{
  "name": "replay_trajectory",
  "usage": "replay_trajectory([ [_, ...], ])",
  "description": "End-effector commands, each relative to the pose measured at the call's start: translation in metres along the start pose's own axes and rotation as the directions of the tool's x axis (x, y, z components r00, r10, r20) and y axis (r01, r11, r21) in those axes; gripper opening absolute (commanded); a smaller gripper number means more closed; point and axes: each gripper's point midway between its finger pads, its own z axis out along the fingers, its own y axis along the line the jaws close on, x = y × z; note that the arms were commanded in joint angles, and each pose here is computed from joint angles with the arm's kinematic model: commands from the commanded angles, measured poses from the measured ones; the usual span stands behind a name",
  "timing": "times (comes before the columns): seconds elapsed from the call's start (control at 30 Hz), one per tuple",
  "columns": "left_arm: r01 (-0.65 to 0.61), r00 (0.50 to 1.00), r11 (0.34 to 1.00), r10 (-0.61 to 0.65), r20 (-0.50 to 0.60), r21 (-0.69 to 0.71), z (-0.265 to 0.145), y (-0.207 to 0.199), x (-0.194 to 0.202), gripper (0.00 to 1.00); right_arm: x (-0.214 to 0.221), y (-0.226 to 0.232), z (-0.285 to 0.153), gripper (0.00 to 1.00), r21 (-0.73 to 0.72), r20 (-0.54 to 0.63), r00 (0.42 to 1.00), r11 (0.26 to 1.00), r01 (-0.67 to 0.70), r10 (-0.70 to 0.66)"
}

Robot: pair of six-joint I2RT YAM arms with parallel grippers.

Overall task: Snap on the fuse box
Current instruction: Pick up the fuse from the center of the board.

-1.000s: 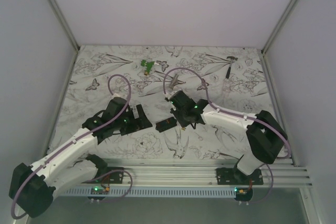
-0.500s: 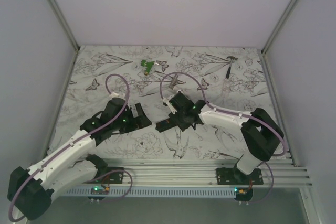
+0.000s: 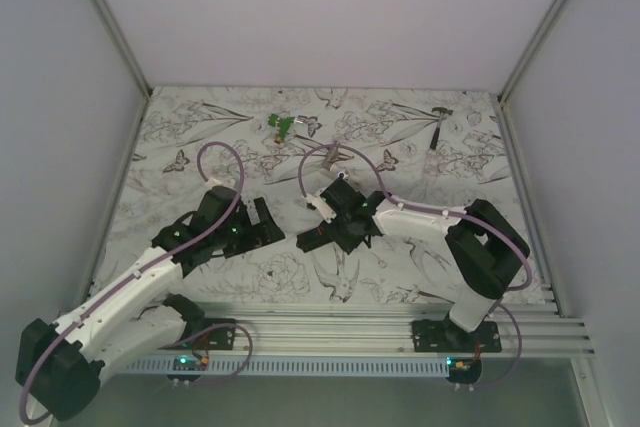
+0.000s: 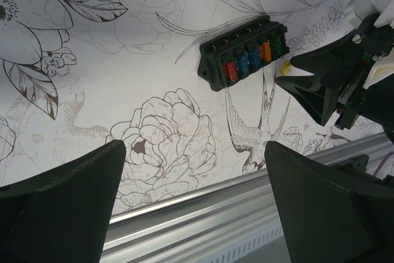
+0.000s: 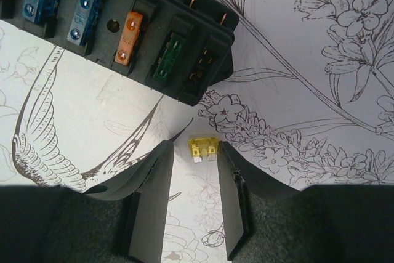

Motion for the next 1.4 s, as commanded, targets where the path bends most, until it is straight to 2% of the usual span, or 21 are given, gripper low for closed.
replay_trajectory([
  [0.0, 0.011, 1.0, 0.999, -0.012, -0.018, -0.035, 0.001, 0.009, 0.005, 1.0, -0.01, -0.003, 0.004, 0.41, -0.009, 0.026, 0.999, 1.0, 0.021, -0.021],
  [0.8, 0.011, 0.999, 1.0, -0.012, -0.04, -0.026, 0.002, 0.004, 0.006, 1.0, 0.007, -0.004, 0.013, 0.32, -0.044, -0.043, 0.999, 0.999, 0.024, -0.026],
  [1.37, 0.015, 0.998, 1.0, -0.016, -0.054, -0.02, 0.002, 0.002, 0.007, 1.0, 0.011, -0.004, 0.006, 0.36, -0.031, -0.046, 0.999, 1.0, 0.0, -0.002],
])
